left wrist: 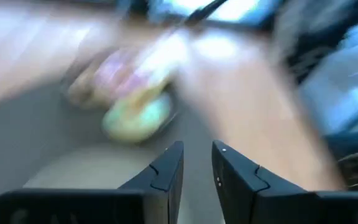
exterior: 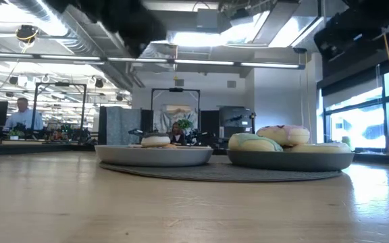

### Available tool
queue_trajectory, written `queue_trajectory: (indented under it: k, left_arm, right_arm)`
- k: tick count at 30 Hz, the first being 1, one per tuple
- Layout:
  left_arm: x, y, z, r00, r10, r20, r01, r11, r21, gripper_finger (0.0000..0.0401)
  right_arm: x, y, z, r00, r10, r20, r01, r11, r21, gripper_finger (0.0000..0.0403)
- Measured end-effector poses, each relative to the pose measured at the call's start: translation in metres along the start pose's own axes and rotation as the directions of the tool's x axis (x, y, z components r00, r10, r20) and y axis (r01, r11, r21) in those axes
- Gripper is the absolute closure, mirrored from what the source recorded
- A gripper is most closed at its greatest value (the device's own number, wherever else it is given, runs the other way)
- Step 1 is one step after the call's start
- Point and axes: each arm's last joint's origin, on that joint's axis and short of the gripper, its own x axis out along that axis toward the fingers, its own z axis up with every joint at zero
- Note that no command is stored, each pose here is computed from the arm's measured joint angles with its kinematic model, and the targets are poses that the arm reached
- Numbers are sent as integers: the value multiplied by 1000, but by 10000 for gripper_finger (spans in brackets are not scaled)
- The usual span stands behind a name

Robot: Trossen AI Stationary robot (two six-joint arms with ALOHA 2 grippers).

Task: Pick & Place donuts
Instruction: Return to Home Position

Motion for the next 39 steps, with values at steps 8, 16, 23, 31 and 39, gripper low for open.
queue_trajectory:
  k: [8,16,23,31,39]
  left_arm:
    - [-43,14,-37,962,-28,271,33,999,-16,324]
    - [-80,28,-85,876,-30,481,42,999,-14,320]
    - [-88,42,-116,808,14,589,8,999,-35,324]
    - [-93,50,-131,796,-32,604,68,997,-36,320]
    - [-101,55,-131,775,-23,632,45,999,-19,324]
  right_arm:
    - [-26,-8,-37,966,-97,241,87,995,53,261]
    - [-61,-13,-48,906,-168,388,164,985,45,261]
    - [-68,-15,-56,904,-202,376,200,979,44,261]
    - [-68,-18,-59,902,-272,336,272,961,47,261]
    - [-64,-19,-62,898,-272,346,262,962,76,261]
